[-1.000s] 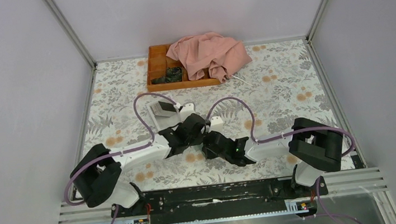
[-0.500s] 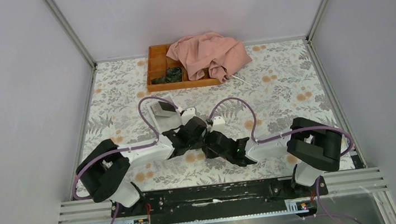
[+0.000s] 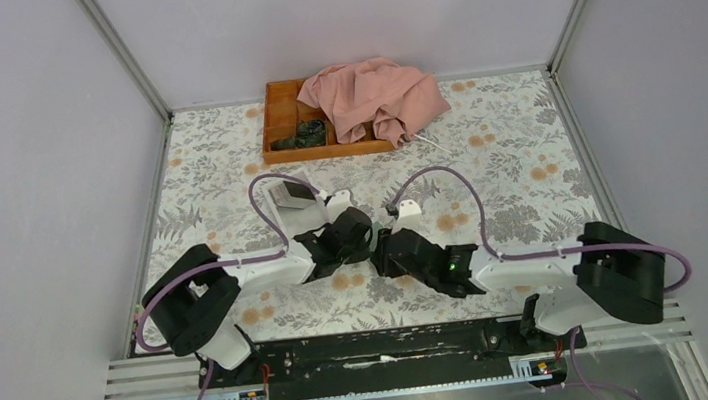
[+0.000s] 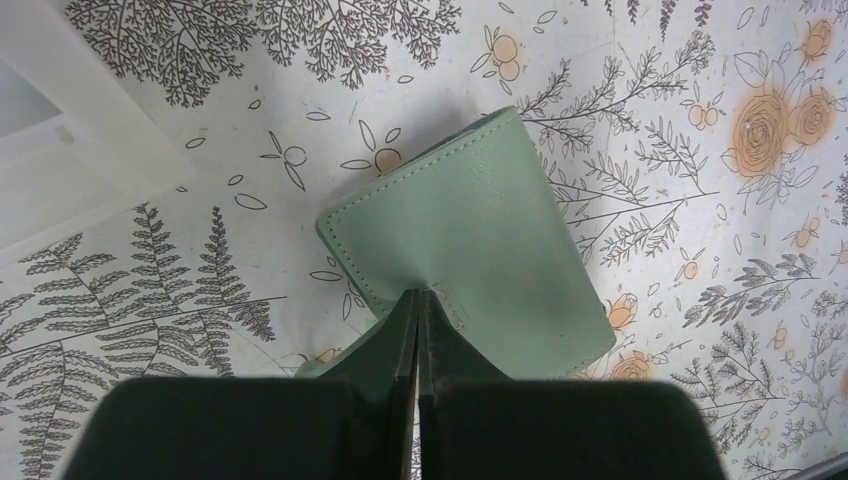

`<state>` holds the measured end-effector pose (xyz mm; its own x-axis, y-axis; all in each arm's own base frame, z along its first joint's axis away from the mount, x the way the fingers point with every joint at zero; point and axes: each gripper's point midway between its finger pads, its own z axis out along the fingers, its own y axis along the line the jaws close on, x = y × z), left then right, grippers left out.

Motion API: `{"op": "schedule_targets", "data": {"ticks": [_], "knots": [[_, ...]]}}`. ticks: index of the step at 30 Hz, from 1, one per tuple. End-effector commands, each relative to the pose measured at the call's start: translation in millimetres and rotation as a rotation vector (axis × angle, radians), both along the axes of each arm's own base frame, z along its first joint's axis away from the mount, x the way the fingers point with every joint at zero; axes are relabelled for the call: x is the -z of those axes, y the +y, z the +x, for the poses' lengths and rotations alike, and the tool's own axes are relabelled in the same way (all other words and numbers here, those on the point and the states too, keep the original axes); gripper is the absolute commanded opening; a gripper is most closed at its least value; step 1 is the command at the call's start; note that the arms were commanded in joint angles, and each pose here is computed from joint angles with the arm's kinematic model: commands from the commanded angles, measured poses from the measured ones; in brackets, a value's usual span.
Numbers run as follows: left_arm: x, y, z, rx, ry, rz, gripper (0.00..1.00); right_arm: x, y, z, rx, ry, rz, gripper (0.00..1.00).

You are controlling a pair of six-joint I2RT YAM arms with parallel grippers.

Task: Put the credit cards into the card holder
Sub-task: Turn over the card holder at the center of the board.

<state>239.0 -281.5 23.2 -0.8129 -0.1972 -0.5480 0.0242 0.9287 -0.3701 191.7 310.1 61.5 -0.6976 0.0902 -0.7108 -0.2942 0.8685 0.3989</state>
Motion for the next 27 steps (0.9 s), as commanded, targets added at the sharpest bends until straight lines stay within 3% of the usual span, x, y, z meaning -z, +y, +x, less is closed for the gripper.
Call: {"op": "schedule_targets", "data": {"ticks": [1,4,8,17,27], "knots": [[51,38,-33,0.012,0.146,0.162,0.0,-32,-11,10,0.044,-0.096,0.036,0.4],[52,39,-34,0.011,0.148,0.165,0.0,-33,-28,17,0.092,-0.122,0.008,0.57],[54,41,-36,0.015,0.155,0.172,0.0,-24,-42,24,0.105,-0.101,0.035,0.62],[62,50,-42,0.019,0.171,0.204,0.0,-7,-57,45,0.101,-0.032,0.162,0.62],[73,55,-48,0.029,0.192,0.217,0.0,23,-47,37,0.073,0.079,0.305,0.62]]}}
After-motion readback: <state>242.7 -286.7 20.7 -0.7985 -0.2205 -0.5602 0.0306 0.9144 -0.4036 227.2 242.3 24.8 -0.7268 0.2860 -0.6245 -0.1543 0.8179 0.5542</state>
